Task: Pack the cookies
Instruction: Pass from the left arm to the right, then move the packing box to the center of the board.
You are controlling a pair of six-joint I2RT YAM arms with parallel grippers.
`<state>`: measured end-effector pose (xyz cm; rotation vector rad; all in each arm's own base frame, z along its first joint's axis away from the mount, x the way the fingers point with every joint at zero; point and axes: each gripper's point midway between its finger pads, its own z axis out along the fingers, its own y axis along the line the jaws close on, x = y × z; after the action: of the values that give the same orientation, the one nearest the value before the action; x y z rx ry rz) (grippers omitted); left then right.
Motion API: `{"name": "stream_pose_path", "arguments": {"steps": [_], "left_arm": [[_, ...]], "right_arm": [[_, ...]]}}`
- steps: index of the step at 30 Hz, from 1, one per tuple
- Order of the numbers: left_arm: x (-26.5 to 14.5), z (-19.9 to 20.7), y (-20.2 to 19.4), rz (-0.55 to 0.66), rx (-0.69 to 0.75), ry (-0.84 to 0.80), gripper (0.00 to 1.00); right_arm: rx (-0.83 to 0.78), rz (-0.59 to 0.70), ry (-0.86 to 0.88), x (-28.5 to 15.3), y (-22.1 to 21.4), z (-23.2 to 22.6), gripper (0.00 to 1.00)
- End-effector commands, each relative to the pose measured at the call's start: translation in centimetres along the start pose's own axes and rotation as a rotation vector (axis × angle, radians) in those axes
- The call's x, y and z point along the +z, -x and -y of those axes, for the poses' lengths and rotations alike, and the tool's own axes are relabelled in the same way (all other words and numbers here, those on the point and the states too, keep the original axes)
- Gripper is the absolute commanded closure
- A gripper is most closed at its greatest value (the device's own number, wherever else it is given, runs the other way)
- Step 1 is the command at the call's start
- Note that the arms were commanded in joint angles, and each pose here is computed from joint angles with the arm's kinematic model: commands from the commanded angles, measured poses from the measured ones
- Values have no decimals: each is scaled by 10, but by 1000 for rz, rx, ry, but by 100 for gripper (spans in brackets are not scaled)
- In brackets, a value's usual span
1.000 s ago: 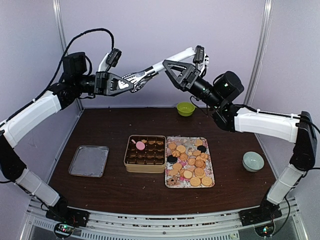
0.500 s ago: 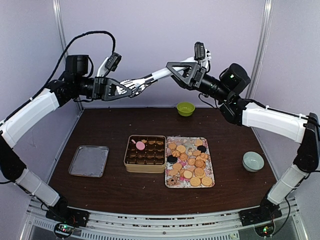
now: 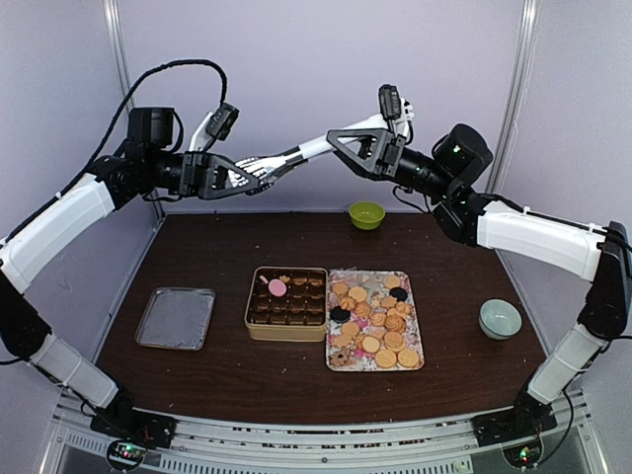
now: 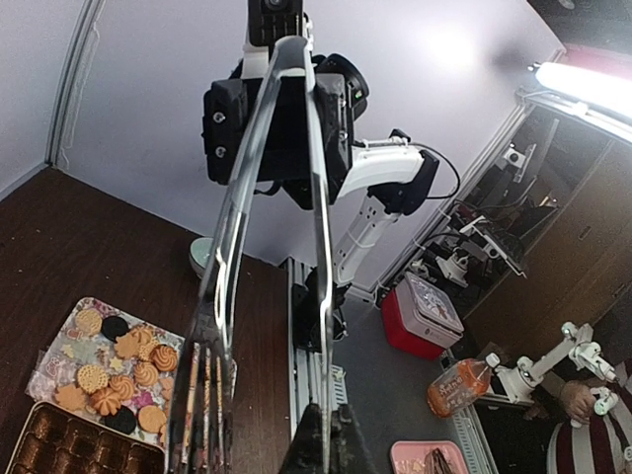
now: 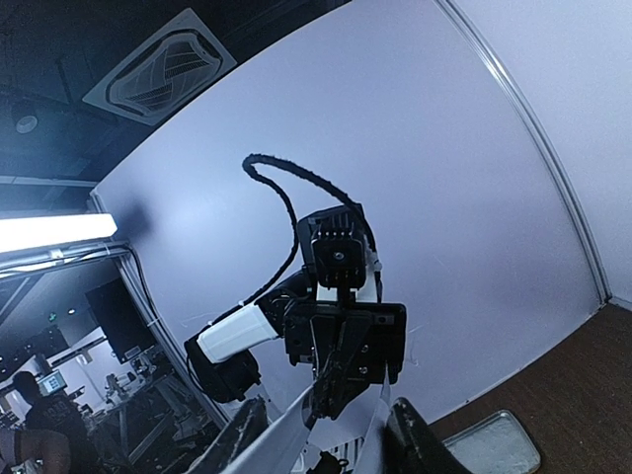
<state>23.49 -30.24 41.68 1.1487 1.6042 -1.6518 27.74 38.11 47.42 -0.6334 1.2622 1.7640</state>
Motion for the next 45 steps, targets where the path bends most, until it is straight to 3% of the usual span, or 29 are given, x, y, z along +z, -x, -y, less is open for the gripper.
{"name": "stream_pose_path", "arguments": {"steps": [1,7,17,20,26,31,45], "left_arm": [[-6,18,10,9,122,7,100],[-14,-13,-11,-79,112,207,62],[-59,-78,-51,-259,85,601,25],[-90,-103,-66,-278,18,723,4],[-171,-154,-106,-361,-131,999,2],[-222,-168,-137,-402,-216,1143,2],[-261,-170,-164,-401,-284,1253,2]], "right_arm": [[-59,32,26,-2,14,-19,63],[-138,36,-89,-12,15,-12,69],[-305,-54,-379,-37,2,17,70],[-344,-92,-463,-41,-7,31,70],[-389,-188,-580,-27,-42,67,67],[-451,-284,-673,-1,-83,98,67],[-650,-370,-860,40,-146,122,66]]}}
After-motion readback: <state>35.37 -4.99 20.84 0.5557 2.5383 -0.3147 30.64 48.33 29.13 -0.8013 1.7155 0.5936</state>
